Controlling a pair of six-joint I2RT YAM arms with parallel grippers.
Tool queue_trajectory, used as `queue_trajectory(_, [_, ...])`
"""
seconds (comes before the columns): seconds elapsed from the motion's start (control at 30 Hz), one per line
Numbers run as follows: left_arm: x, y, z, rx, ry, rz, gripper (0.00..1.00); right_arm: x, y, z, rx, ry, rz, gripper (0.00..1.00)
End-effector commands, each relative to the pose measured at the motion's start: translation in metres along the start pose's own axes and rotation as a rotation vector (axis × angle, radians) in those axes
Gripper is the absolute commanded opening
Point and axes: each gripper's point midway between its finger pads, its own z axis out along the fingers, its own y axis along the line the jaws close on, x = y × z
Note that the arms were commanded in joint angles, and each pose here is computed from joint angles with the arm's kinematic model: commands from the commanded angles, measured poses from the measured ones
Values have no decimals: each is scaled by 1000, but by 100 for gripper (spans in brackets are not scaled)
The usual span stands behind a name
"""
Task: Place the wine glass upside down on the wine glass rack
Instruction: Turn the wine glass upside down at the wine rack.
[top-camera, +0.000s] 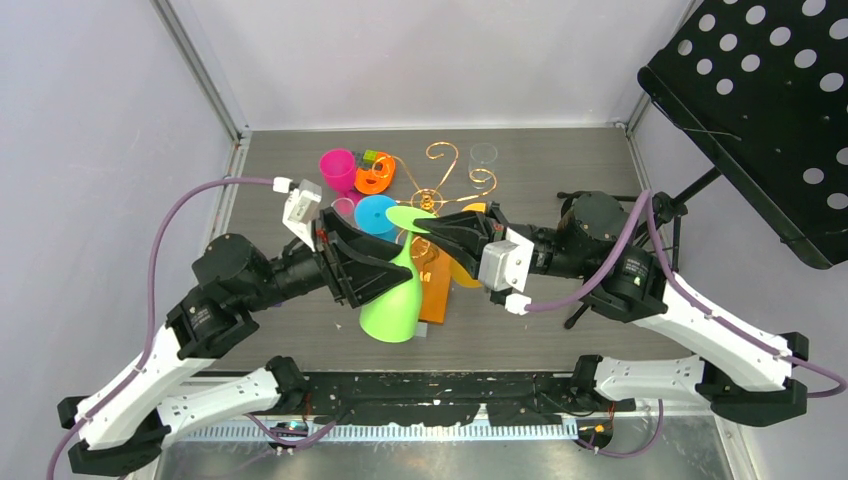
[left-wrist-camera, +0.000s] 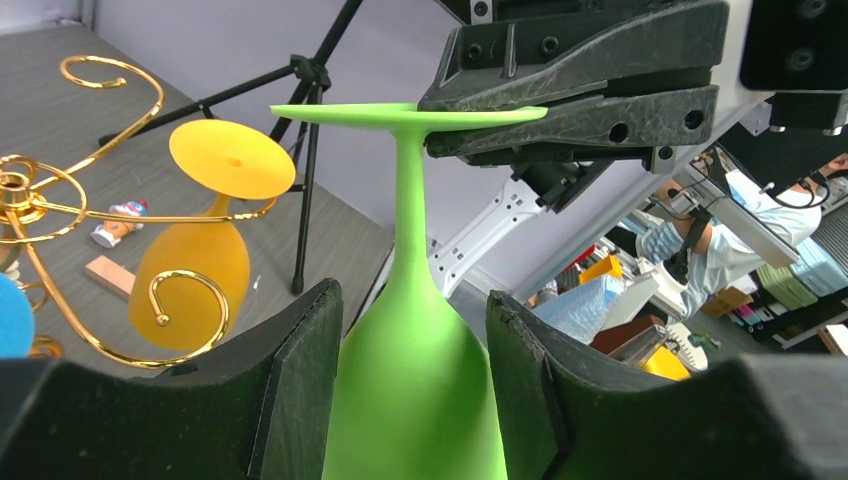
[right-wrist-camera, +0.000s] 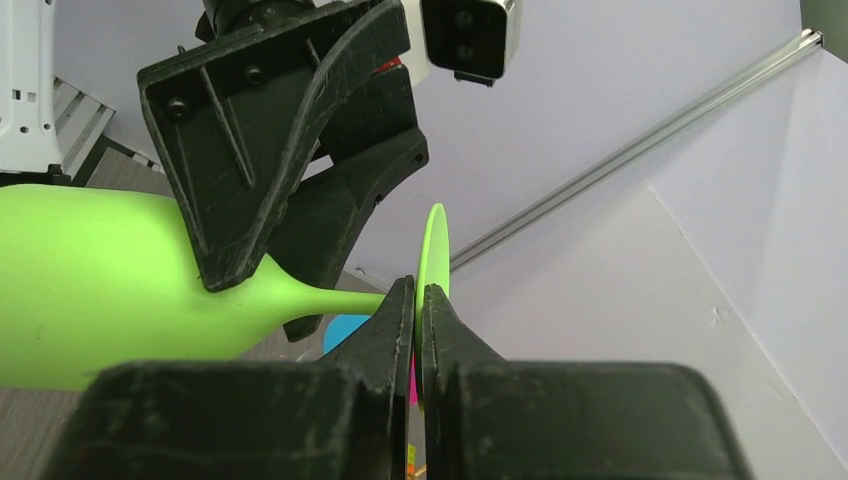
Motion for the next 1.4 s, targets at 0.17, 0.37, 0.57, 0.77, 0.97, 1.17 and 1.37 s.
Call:
queue_trajectory(0.17, [4,-11,8,65,15,5,48,-27,-19,3,52,-65,-41,5])
queue_trajectory(0.37, [5,-10,10,69,20,2,27,-24,-13,5,37,-59,-37,6])
queue_trajectory(0.57, [8,-15,12,106,24,11,0,-24,-13,3,49,-56,-35,5])
queue_trajectory(0.77, [11,-12,11,102,16,14,0,-22,-19,-1,104,-47,-12,21])
queue_trajectory(0.97, [0,5,-9,-25,-19,109,0,-15,-33,-13,215,-15,54,57])
queue_trajectory(1.17, [-18,20,-46,-157,-100,223,0,19,-65,-35,485,139,214,68])
queue_trajectory(1.37, [-9,53,-80,-328,-111,286,0,86,-89,-51,651,422,589,73])
